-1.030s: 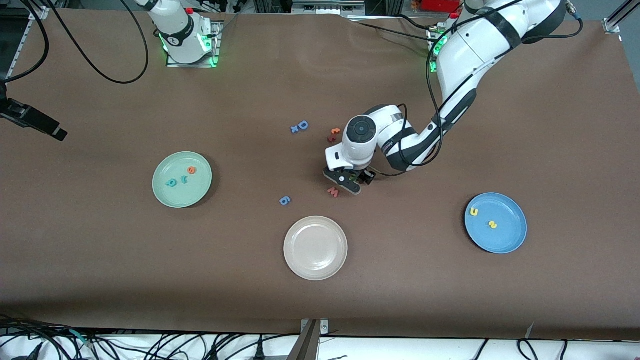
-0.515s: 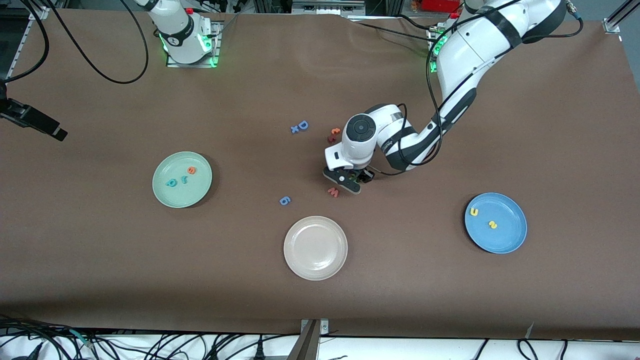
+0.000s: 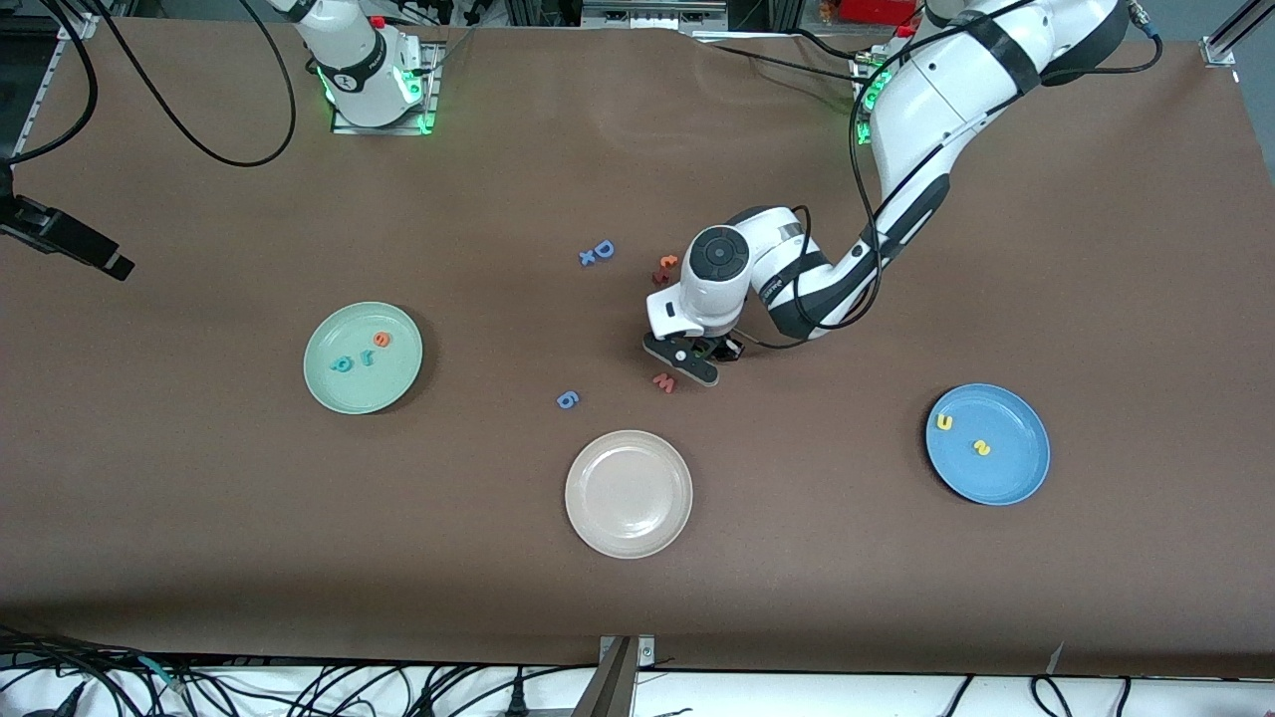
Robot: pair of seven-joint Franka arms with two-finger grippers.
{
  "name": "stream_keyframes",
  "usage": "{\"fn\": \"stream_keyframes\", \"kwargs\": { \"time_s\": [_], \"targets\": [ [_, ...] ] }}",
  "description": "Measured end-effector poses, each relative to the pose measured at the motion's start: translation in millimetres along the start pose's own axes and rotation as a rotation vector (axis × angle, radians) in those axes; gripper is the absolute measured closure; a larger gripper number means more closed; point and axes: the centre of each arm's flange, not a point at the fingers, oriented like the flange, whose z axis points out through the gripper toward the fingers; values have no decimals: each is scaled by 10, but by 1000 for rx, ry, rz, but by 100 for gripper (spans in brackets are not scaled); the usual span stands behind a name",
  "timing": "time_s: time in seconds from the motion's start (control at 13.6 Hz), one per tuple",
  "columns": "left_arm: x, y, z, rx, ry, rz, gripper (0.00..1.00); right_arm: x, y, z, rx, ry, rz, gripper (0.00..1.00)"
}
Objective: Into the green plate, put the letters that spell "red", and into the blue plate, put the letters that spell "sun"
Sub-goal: 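Carry the green c to the blue plate and open the left gripper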
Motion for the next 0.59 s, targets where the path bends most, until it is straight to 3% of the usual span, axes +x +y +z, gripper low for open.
{"fn": "stream_keyframes", "kwargs": {
  "time_s": [0.37,0.59],
  "targets": [
    [119,-370,-180,-15,20,-59,73,-17,11,-42,2,7,1,0],
    [180,-659,-488,-24,-15,-69,73,-24,27,-67,3,11,3,0]
  ]
}}
